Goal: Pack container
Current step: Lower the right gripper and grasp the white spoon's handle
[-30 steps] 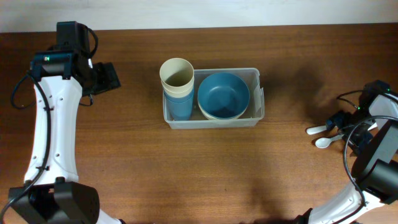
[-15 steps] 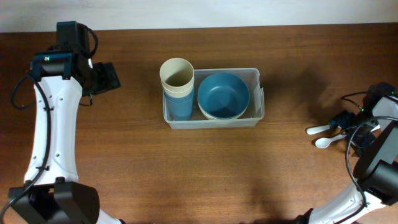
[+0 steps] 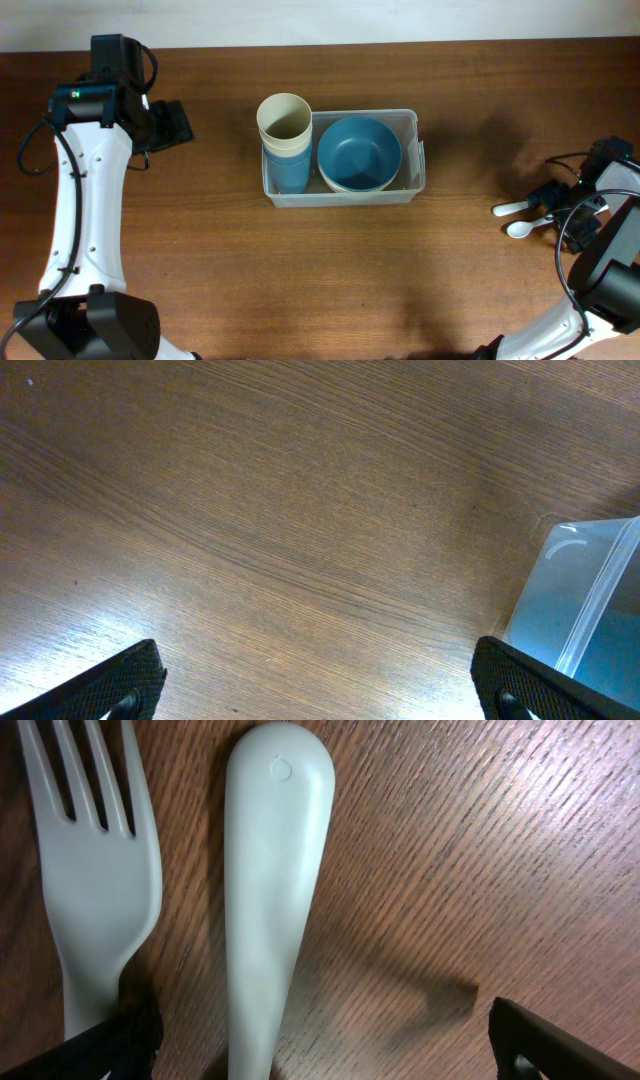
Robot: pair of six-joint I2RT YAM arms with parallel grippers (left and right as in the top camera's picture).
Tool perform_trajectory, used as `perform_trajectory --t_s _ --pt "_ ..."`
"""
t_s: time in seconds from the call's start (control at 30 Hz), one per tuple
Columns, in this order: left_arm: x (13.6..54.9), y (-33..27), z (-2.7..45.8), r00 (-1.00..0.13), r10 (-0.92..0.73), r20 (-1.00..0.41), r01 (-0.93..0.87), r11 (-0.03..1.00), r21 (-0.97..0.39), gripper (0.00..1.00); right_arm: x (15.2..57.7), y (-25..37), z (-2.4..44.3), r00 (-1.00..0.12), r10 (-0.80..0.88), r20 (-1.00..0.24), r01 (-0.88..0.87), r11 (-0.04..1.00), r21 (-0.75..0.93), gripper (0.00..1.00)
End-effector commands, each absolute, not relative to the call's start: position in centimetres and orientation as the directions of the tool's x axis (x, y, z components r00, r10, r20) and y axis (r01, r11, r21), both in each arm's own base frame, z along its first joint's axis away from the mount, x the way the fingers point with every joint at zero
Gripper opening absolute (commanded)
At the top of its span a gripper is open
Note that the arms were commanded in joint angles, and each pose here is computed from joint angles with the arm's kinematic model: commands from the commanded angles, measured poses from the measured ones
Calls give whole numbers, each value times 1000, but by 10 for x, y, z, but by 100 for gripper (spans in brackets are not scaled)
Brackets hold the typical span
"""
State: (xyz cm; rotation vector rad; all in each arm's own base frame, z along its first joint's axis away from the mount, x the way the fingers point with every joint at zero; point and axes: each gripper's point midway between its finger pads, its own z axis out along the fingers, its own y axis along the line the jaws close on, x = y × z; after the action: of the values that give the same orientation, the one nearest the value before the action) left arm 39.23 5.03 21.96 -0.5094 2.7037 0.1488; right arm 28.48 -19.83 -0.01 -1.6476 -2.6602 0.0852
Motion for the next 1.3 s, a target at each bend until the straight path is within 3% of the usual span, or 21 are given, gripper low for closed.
perform_trajectory --t_s 0.0,0.03,0.17,0.5,0.8,0.97,1.27 --pt "391 53 217 -857 -342 -385 -383 923 34 100 279 -194 -6 -433 901 1 900 433 -57 99" --pt "391 53 217 -857 -342 -385 -383 923 34 100 279 -193 -6 -433 901 2 900 433 -52 100" --pt "391 53 217 -857 -342 -385 -383 923 34 100 284 -190 -6 -433 902 10 901 433 -20 77" --pt "391 53 217 -857 -342 -385 -383 923 34 100 287 -190 -6 -433 902 7 902 433 -8 36" --pt "391 52 217 -857 -342 -385 -383 923 34 100 294 -186 -6 -433 901 17 901 432 39 24" --pt "391 53 217 -857 -342 -385 -383 923 34 100 295 -186 -6 -433 901 16 901 432 39 7" --pt "391 53 217 -857 -342 -385 -383 923 34 100 296 -185 -5 -433 901 19 901 432 46 6"
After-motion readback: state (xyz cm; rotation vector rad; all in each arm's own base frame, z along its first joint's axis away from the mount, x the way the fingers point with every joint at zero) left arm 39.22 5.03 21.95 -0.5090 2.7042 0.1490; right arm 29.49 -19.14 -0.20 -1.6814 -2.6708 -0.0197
